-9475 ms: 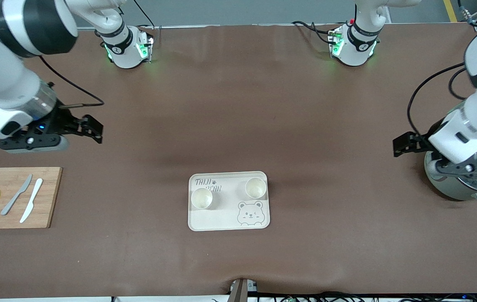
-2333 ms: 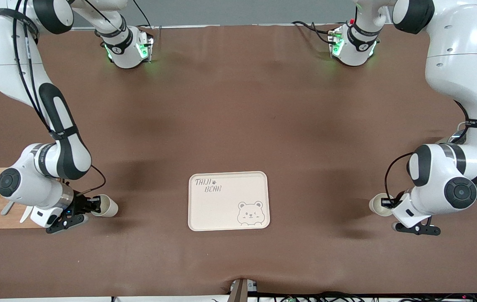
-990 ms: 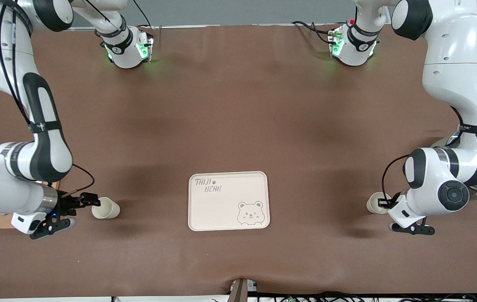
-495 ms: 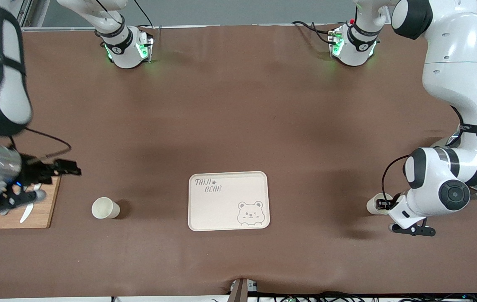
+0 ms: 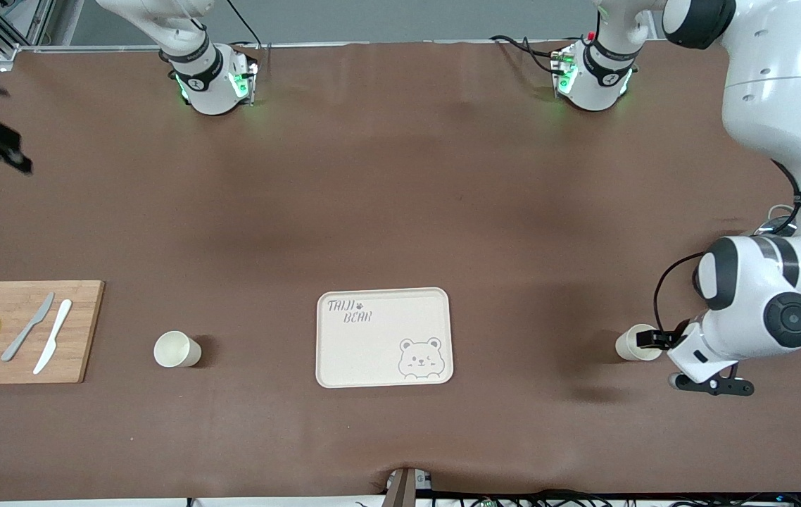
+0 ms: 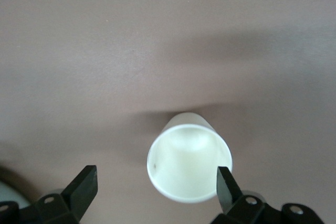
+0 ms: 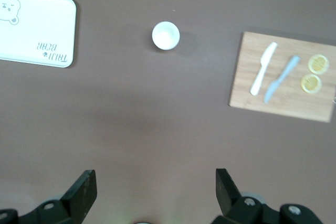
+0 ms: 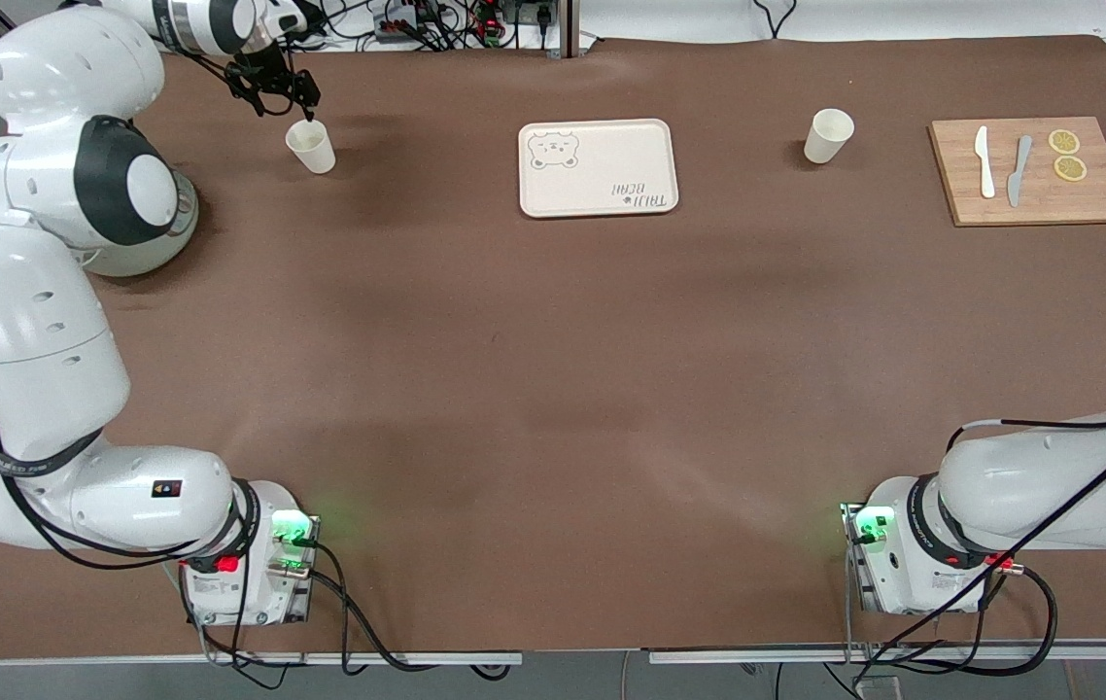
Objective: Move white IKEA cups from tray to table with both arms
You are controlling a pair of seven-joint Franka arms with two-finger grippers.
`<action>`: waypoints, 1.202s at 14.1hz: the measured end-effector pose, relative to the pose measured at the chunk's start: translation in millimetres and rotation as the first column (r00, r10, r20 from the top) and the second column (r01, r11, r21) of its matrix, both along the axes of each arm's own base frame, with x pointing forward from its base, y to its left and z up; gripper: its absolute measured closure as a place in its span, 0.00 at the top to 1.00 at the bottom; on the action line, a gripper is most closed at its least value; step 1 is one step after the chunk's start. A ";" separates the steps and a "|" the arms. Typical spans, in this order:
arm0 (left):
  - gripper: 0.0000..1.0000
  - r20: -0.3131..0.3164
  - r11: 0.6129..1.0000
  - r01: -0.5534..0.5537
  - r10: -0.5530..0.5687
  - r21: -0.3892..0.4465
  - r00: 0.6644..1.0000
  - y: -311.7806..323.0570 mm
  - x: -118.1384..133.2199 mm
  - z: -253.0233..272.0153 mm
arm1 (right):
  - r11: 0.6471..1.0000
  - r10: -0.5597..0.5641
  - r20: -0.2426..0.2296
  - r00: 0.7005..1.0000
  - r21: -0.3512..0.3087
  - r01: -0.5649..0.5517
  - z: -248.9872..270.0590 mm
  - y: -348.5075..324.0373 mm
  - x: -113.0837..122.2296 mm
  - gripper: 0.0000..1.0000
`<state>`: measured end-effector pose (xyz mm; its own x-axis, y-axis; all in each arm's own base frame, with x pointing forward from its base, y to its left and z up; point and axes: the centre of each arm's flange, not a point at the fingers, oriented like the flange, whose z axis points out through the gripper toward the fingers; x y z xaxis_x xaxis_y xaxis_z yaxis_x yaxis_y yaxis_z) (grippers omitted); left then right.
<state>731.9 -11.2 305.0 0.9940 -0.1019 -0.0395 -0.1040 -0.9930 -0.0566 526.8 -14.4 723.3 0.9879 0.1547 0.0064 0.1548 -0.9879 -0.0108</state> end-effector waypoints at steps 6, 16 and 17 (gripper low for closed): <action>1.00 -0.066 0.999 -0.031 0.032 0.011 0.997 -6.5 -28.6 95.4 | 0.996 -0.092 -0.026 0.995 0.011 0.092 -44.3 -28.0 24.9 1.00; 1.00 -0.049 0.995 -0.103 0.102 -0.011 0.994 -8.1 -88.0 239.6 | 0.998 -0.061 -0.017 0.998 0.021 0.062 -65.1 -9.4 49.4 1.00; 1.00 -0.040 0.995 -0.104 0.103 -0.011 0.994 -7.8 -93.7 251.7 | 0.998 -0.056 -0.016 0.998 0.021 0.056 -65.0 -6.1 49.6 1.00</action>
<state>638.2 -19.0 556.7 0.9969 0.0005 -0.0782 -0.0027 -0.9991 -0.0414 576.4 -20.4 658.3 0.9950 0.0994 -0.0063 0.0991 -0.9945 -0.0343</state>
